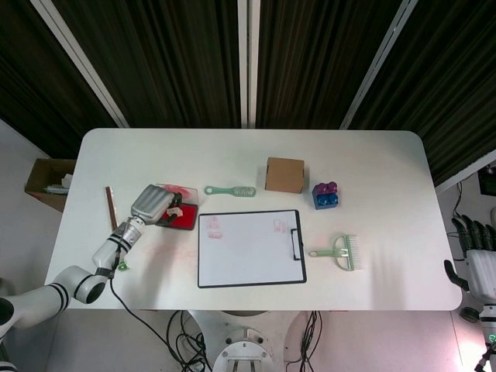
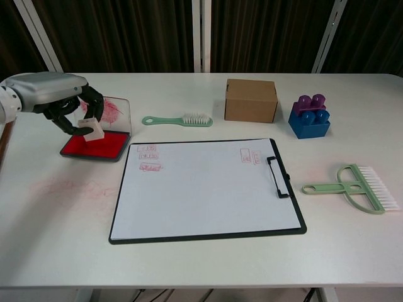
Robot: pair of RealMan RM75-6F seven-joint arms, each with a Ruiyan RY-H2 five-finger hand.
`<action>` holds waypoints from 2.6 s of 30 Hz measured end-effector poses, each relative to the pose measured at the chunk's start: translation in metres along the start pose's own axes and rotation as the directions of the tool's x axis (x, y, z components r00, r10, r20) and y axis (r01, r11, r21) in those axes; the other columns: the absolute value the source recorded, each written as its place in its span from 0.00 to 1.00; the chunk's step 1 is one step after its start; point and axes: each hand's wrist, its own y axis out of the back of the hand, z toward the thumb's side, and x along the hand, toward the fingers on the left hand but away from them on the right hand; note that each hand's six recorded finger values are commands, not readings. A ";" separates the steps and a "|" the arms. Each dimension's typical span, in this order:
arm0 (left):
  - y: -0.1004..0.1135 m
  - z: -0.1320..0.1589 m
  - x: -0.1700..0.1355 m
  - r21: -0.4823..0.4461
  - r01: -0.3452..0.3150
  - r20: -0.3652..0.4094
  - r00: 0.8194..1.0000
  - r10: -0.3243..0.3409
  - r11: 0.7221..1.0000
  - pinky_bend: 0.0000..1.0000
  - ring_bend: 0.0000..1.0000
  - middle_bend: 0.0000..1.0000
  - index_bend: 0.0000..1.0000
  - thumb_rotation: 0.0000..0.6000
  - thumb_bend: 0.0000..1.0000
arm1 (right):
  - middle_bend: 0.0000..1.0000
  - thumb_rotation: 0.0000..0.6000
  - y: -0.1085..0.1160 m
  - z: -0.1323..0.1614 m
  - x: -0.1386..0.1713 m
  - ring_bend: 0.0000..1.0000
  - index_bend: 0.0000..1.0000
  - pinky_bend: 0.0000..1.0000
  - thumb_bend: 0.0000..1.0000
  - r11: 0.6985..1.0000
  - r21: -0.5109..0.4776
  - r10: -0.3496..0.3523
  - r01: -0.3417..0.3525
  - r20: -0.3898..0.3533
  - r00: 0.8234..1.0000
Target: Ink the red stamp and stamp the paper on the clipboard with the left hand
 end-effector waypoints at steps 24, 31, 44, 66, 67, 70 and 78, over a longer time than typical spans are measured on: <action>-0.012 -0.001 0.005 0.011 0.029 -0.007 1.000 -0.029 1.000 0.91 0.84 0.75 0.72 1.00 0.42 | 0.00 1.00 -0.006 -0.002 -0.002 0.00 0.00 0.00 0.31 1.000 -0.001 0.019 -0.019 0.004 1.000; -0.013 -0.002 0.005 0.009 0.024 -0.006 1.000 -0.024 1.000 0.91 0.84 0.75 0.73 1.00 0.43 | 0.00 1.00 -0.007 -0.002 -0.002 0.00 0.00 0.00 0.31 1.000 -0.001 0.021 -0.021 0.003 1.000; -0.017 -0.003 0.006 0.006 0.033 -0.010 0.999 -0.033 0.999 0.92 0.85 0.76 0.74 1.00 0.43 | 0.00 1.00 -0.009 -0.002 -0.002 0.00 0.00 0.00 0.31 1.000 0.000 0.025 -0.025 0.005 1.000; 0.009 0.004 -0.001 -0.024 -0.003 0.020 1.000 0.003 1.000 0.92 0.85 0.77 0.75 1.00 0.43 | 0.00 1.00 -0.006 -0.003 0.000 0.00 0.00 0.00 0.32 1.000 -0.014 0.015 -0.015 0.001 1.000; 0.012 0.006 -0.002 -0.027 -0.006 0.025 1.000 0.007 1.000 0.92 0.85 0.77 0.75 1.00 0.43 | 0.00 1.00 -0.006 -0.002 0.000 0.00 0.00 0.00 0.32 1.000 -0.016 0.015 -0.015 -0.001 1.000; 0.020 0.013 -0.006 -0.036 -0.014 0.039 0.999 0.015 0.999 0.92 0.85 0.77 0.75 1.00 0.43 | 0.00 1.00 -0.006 -0.002 0.000 0.00 0.00 0.00 0.32 1.000 -0.021 0.013 -0.013 -0.005 1.000; 0.029 0.042 -0.017 -0.037 -0.016 0.103 0.994 0.020 0.999 0.92 0.85 0.77 0.75 1.00 0.44 | 0.00 1.00 -0.005 -0.006 0.003 0.00 0.00 0.00 0.32 0.999 -0.032 0.008 -0.008 -0.006 1.000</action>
